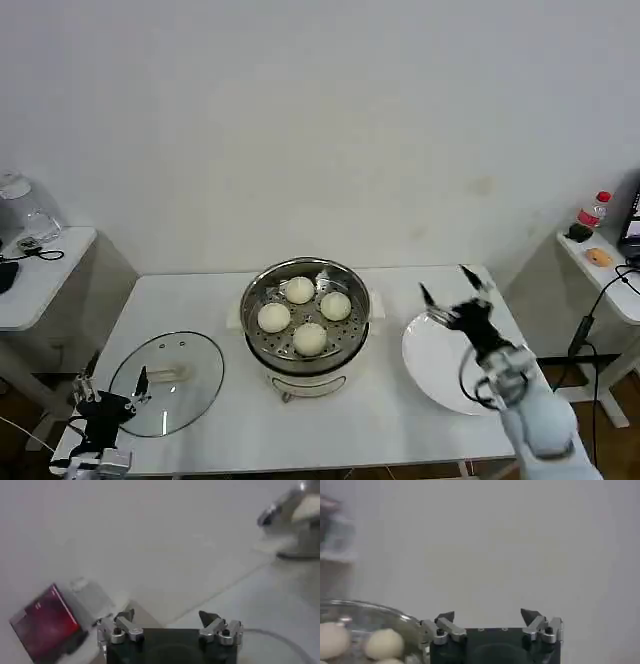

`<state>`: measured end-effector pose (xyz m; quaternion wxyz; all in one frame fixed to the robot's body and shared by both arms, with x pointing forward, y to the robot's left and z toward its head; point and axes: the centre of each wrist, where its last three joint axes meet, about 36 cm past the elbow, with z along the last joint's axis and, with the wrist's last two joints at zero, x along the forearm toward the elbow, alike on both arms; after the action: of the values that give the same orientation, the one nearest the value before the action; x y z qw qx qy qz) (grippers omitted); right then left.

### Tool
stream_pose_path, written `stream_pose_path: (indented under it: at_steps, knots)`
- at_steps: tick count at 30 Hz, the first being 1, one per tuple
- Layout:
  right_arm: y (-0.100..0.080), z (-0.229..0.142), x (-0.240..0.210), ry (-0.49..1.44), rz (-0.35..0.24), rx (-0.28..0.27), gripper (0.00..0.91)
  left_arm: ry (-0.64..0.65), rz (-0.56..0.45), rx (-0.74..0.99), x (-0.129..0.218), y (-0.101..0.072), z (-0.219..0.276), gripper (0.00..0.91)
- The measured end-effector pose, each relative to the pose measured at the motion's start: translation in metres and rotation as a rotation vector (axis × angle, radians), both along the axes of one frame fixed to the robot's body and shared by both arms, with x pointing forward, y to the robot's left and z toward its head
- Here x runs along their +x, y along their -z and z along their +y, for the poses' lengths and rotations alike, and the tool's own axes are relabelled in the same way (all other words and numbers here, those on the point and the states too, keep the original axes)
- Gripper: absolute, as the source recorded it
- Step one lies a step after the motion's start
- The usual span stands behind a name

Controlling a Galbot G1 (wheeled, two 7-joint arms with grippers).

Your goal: Take steamed baozi put them in steamer then cover it.

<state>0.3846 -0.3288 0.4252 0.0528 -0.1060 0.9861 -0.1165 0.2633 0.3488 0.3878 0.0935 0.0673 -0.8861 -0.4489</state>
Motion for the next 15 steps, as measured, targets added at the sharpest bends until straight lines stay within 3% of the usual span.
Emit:
stream_pose_path:
  at_steps: [6, 15]
  knots:
    - [0.018, -0.019, -0.05, 0.114, 0.033, 0.04, 0.907, 0.077, 0.068, 0.261, 0.01, 0.022, 0.016, 0.907]
    - [0.02, -0.027, -0.101, 0.206, 0.064, 0.051, 0.907, 0.176, 0.174, 0.523, 0.026, 0.057, 0.033, 0.907]
